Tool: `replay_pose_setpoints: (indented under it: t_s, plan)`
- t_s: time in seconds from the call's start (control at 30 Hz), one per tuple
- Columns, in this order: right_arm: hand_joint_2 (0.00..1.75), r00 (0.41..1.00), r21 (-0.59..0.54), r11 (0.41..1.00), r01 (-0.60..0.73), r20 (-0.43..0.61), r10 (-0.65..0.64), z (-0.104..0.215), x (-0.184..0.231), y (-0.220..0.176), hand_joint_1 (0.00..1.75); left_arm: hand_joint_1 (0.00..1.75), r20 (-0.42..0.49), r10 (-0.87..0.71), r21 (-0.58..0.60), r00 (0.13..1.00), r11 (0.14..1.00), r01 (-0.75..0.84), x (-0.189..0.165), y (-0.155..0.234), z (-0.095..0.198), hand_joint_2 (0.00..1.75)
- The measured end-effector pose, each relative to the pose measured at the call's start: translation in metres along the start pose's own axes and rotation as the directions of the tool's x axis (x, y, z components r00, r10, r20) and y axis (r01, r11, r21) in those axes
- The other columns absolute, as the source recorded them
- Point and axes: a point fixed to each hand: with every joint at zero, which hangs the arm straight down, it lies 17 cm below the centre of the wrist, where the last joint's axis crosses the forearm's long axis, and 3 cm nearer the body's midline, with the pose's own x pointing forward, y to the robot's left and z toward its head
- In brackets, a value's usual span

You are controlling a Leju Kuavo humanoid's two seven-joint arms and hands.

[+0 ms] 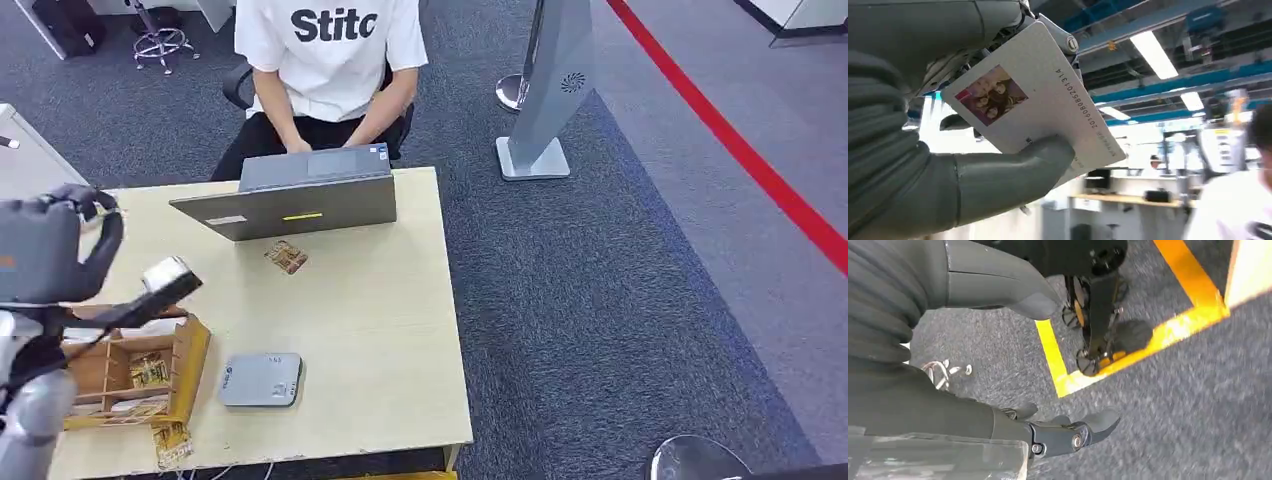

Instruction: Pass the card to the sensor for recognition and then transmit it.

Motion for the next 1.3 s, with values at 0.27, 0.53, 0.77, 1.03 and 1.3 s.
replay_pose_setpoints:
  t_s: [0.27,0.53,0.77,1.03,1.3]
  plan:
    - [1.75,1.0,-0.002,1.0,0.023,-0.012,-0.023,0.003,-0.006,0.013,0.0,1.75,0.037,0.187,-0.044,0.982,0.982,-0.185,0.078,-0.025,0.067,1.75]
    - [1.75,1.0,0.029,1.0,0.008,-0.018,-0.008,0.003,-0.011,0.01,0.0,1.75,-0.06,0.358,-0.116,0.932,0.925,-0.362,0.098,-0.048,0.109,1.75]
    - [1.75,1.0,0.042,0.999,-0.016,-0.013,0.017,0.003,-0.009,0.008,0.0,1.75,-0.174,0.393,-0.223,0.903,0.877,-0.425,0.095,-0.09,0.136,1.75]
    - [1.75,1.0,0.04,0.999,-0.03,-0.007,0.03,0.002,-0.007,0.004,0.0,1.75,-0.252,0.362,-0.293,0.897,0.855,-0.427,0.082,-0.127,0.158,1.75]
    - [1.75,0.998,0.04,0.997,-0.068,-0.005,0.068,0.002,-0.009,0.003,0.0,1.75,-0.308,0.332,-0.331,0.892,0.842,-0.427,0.073,-0.15,0.17,1.75]
